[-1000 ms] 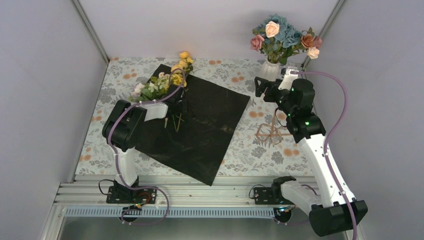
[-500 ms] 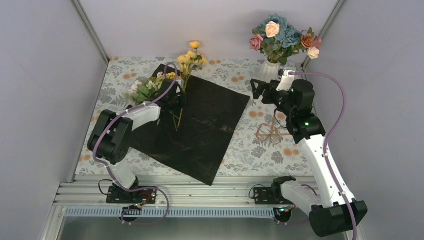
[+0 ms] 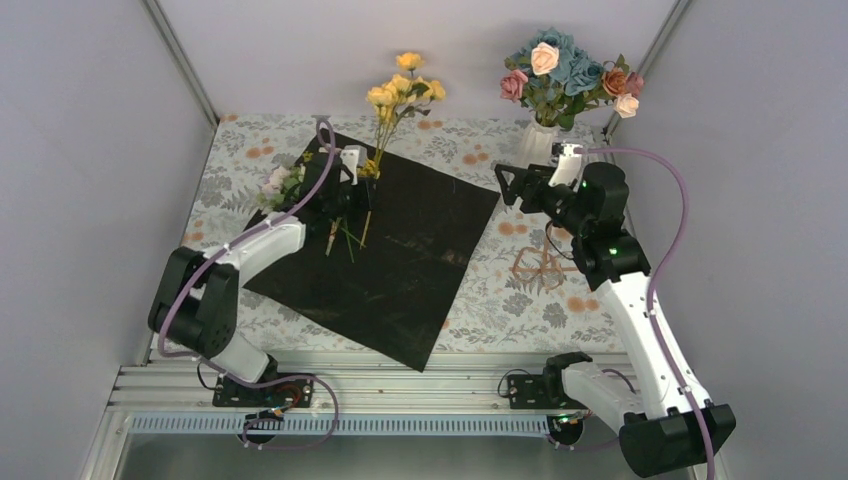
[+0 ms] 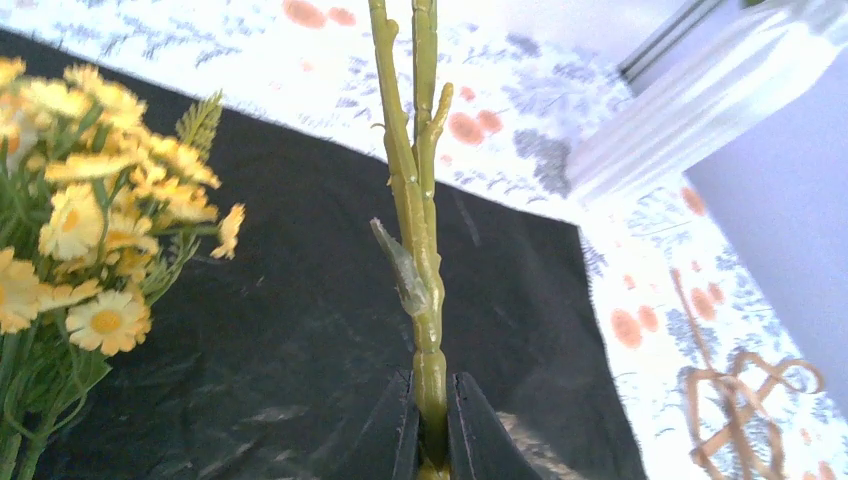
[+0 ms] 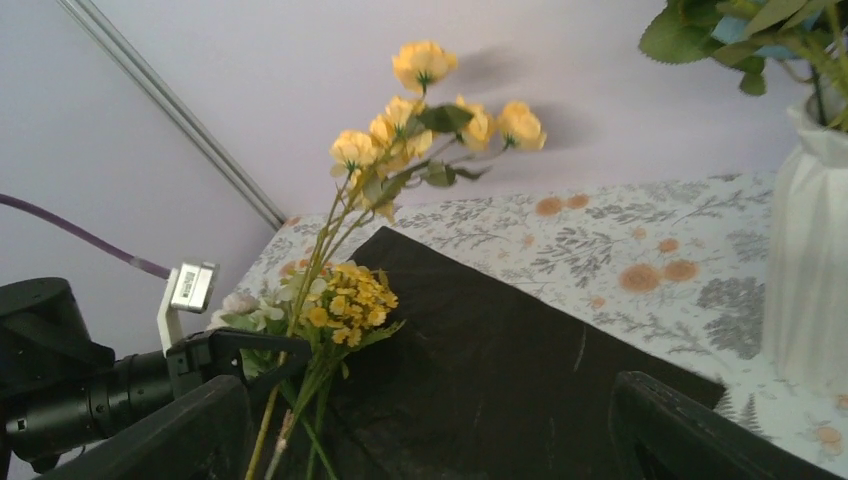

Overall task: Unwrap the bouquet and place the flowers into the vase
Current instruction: Pick up the fake flower from the wrapping paper.

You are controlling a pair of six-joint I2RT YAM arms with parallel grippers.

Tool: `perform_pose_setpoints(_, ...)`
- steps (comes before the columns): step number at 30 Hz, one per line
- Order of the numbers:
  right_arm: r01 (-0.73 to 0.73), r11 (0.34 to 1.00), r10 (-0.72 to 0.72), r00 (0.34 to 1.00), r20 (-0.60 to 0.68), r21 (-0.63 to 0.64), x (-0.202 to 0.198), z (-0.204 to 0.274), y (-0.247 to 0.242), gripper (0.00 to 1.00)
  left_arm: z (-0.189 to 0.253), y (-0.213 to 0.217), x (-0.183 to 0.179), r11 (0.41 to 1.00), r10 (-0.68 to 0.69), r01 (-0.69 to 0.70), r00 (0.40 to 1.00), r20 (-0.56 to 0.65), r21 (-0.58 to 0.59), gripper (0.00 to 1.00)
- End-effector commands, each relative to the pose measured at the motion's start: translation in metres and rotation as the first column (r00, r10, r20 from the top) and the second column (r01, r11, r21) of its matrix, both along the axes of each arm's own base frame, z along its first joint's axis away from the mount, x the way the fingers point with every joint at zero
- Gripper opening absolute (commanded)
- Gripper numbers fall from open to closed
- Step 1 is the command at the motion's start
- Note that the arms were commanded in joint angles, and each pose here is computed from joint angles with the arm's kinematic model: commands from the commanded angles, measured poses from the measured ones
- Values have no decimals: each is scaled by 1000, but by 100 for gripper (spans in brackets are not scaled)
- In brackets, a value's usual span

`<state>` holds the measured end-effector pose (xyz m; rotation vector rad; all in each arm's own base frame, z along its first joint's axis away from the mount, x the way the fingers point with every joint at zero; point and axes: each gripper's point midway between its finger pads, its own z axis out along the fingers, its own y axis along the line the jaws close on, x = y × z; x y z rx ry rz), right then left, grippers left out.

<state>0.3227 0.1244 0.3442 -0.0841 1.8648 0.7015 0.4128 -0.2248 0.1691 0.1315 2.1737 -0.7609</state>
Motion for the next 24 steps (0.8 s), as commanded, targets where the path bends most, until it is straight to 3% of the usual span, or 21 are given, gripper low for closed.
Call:
perform_pose_setpoints(1,-80,996,79,996,30,47,-4,17,16,86,51,-6,-11,995,-55,67,988,146,-80,2)
perform_pose_setpoints(12,-248,956,246,969,36,159,-16,27,71,71,119,-4,-64,976,-153,198,924,350,-95,2)
perform_pose_setpoints(17,-387,899,370,922,117,205,-30,52,105,70,161,-15,-107,926,-273,366,814,513,-88,3)
perform_pose_setpoints(20,-501,847,467,861,204,177,-48,68,123,73,181,-22,-132,888,-333,454,753,568,-81,3)
perform_pose_setpoints(24,-545,814,491,831,262,203,-58,87,134,73,199,-26,-156,856,-383,516,688,616,-44,2)
